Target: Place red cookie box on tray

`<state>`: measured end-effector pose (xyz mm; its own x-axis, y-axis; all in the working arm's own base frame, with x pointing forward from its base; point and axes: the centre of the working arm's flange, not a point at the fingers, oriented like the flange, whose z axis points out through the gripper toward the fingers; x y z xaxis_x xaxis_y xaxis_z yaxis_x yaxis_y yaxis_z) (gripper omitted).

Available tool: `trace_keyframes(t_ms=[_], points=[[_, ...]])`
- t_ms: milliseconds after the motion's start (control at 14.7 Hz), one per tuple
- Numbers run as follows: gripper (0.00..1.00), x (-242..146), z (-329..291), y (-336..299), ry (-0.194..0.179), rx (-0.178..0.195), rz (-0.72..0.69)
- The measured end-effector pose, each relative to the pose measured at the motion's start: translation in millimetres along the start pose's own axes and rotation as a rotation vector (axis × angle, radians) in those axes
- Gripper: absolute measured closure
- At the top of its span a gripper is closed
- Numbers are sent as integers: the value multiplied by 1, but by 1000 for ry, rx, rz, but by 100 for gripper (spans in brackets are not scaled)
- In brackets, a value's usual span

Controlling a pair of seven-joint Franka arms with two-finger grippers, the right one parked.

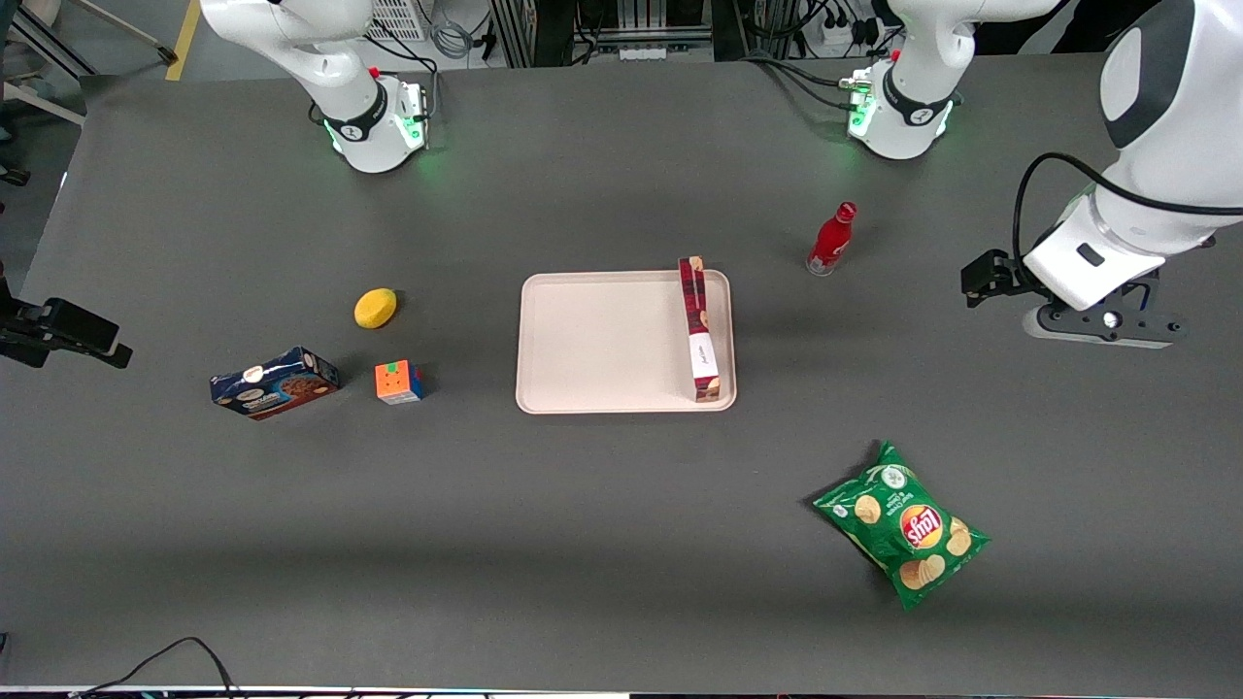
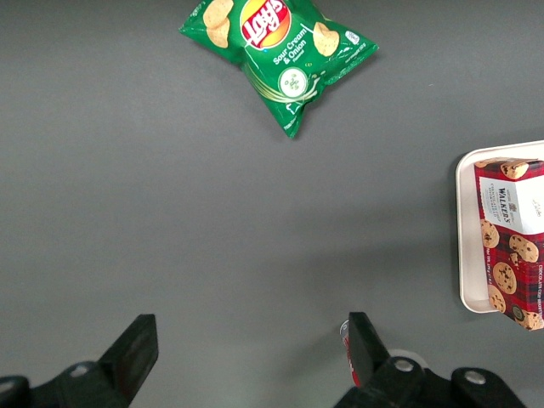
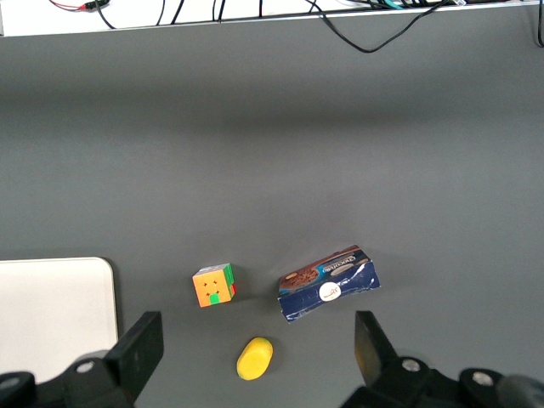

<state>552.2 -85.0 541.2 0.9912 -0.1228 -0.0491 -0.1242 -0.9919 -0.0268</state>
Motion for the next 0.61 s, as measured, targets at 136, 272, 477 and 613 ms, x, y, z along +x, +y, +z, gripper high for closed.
trace_keyframes(t_ms=[136, 272, 477, 613], points=[[0, 1, 1, -1, -2, 0, -1], [0, 1, 2, -1, -4, 0, -2], [0, 1, 3, -1, -6, 0, -3], [0, 1, 4, -1, -8, 0, -3]])
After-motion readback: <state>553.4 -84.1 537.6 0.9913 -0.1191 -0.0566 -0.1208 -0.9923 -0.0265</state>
